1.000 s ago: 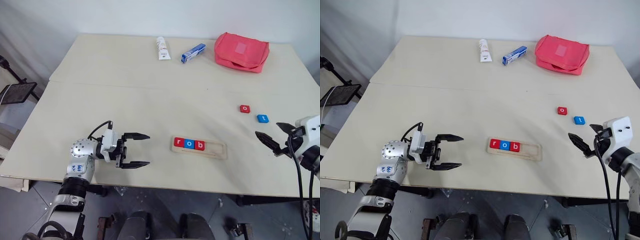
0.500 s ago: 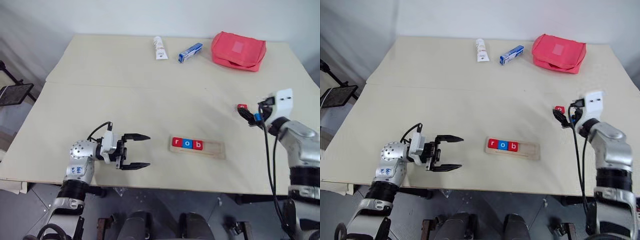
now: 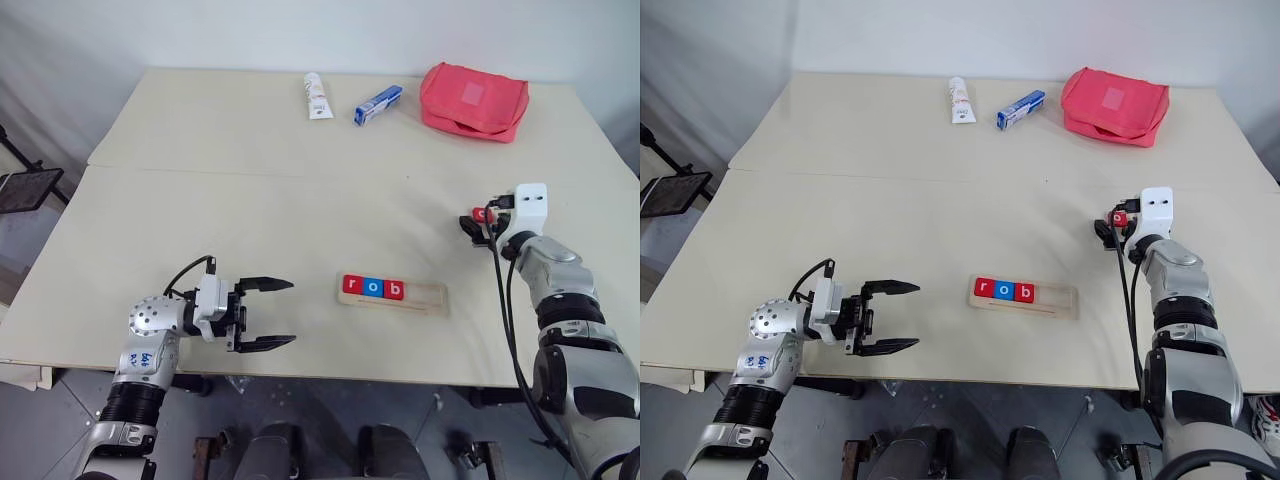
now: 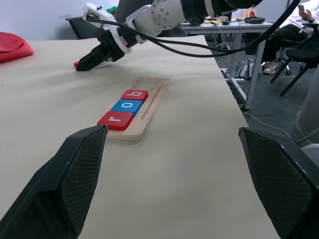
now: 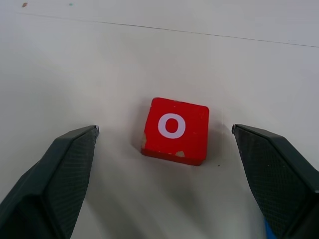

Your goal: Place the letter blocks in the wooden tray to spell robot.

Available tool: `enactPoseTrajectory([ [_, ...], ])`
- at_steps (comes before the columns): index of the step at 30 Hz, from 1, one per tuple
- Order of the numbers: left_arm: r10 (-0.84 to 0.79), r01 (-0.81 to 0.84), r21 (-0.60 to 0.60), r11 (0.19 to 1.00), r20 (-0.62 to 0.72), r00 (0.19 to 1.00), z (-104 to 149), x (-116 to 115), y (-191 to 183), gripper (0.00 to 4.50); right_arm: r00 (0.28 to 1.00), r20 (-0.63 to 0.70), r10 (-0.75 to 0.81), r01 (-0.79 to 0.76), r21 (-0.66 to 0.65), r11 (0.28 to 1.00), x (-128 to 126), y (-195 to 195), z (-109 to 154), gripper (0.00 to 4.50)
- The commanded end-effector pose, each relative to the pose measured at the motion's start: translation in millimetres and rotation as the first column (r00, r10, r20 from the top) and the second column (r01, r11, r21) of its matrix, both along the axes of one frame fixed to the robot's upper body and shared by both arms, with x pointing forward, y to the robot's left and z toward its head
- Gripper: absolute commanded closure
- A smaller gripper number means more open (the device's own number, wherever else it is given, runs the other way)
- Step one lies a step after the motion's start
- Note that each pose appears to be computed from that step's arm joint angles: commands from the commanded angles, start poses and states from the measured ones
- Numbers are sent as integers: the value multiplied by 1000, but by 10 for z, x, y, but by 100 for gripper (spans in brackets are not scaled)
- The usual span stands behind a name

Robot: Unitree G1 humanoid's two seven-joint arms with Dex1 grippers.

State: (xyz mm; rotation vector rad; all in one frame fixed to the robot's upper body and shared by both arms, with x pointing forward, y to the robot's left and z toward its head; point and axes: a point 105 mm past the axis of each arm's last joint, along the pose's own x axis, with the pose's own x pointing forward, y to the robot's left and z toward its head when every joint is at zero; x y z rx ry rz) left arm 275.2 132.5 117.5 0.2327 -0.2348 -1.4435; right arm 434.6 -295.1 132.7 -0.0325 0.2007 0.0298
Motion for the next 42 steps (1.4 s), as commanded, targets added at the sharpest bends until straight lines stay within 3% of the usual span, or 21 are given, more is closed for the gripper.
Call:
enactPoseTrajectory([
  [1, -2, 3, -6, 1000, 40, 999, 89, -17, -3, 0, 999, -13, -38, 38, 31, 999, -8, -47, -48, 40],
  [3, -2, 3, -7, 1000, 41, 999, 92, -9, -10, 0, 999, -15, -34, 34, 42, 999, -5, -28, -60, 86],
  [9, -15, 16, -5, 1000, 44, 999, 88, 0, -30, 0, 1000, 1, -28, 28, 45, 999, -1, 6, -51, 291],
  [10, -18, 18, -5, 1000, 44, 999, 86, -2, -32, 0, 1000, 13, -26, 26, 44, 999, 1, 9, -25, 306],
  [16, -46, 46, 2, 999, 36, 998, 65, -2, -25, 0, 990, 137, 12, -15, 21, 1000, -99, 84, 321, 305],
  [21, -66, 65, 17, 998, 25, 998, 45, 34, 15, 0, 981, 195, 11, -11, -5, 1000, -582, 222, 518, 305],
  [24, -68, 67, 19, 998, 21, 997, 37, 64, 34, 0, 982, 187, -12, 11, 6, 1000, -1010, 305, 492, 305],
  [31, -58, 57, 8, 998, 26, 998, 50, 96, 46, 0, 994, 91, -61, 55, 61, 997, -1553, 411, 227, 305],
  [42, -62, 63, -3, 998, 35, 997, 69, 111, -23, 0, 991, 3, -132, 131, 113, 985, -1671, 402, -131, 305],
])
